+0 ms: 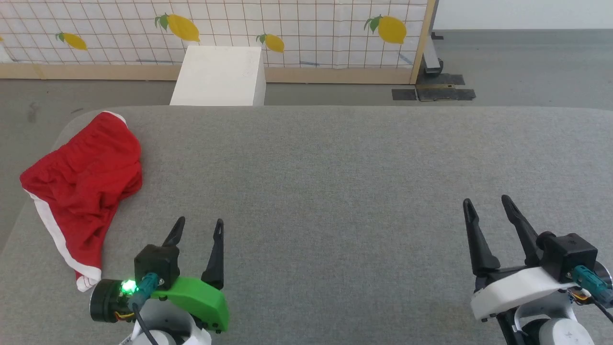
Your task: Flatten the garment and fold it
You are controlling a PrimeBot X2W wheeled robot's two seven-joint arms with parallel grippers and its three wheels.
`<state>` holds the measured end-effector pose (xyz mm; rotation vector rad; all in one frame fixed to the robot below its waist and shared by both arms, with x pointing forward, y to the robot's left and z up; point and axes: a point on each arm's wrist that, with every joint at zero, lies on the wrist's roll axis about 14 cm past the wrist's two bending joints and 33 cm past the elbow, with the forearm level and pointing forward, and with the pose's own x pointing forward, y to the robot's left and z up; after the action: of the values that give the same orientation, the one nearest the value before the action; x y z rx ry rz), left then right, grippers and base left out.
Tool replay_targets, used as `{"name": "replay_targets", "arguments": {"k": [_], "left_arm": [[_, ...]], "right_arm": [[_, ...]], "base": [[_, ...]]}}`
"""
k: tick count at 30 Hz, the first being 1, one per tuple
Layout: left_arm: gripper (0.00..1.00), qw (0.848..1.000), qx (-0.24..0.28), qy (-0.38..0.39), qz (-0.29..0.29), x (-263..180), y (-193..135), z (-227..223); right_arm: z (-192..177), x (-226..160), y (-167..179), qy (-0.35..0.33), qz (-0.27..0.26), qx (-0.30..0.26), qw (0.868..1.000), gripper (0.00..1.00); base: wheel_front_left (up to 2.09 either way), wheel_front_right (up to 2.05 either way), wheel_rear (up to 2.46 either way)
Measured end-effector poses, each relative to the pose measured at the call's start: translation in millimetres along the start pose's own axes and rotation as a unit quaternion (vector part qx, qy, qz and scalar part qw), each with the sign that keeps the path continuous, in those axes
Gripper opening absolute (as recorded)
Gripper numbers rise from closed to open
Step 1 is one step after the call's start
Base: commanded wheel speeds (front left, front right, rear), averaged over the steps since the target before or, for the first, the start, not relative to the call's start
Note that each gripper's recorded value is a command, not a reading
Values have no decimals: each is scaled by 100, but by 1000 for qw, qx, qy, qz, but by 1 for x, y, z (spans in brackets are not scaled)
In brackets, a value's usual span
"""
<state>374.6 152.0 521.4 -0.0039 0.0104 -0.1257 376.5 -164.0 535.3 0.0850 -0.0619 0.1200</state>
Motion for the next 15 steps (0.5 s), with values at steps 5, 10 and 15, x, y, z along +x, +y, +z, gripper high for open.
{"name": "replay_targets", "arguments": {"k": [5,10,15], "left_arm": [[100,1000,-5,6,12,-5,8,-3],[100,999,-1,14,34,-13,21,-6],[100,998,2,22,61,-26,37,-9]], "right_arm": [[-2,5,11,1,17,6,1000,100],[-5,11,27,10,41,10,999,100],[-13,14,48,26,72,19,997,100]], "base": [[0,0,0],[0,0,0],[0,0,0]]}}
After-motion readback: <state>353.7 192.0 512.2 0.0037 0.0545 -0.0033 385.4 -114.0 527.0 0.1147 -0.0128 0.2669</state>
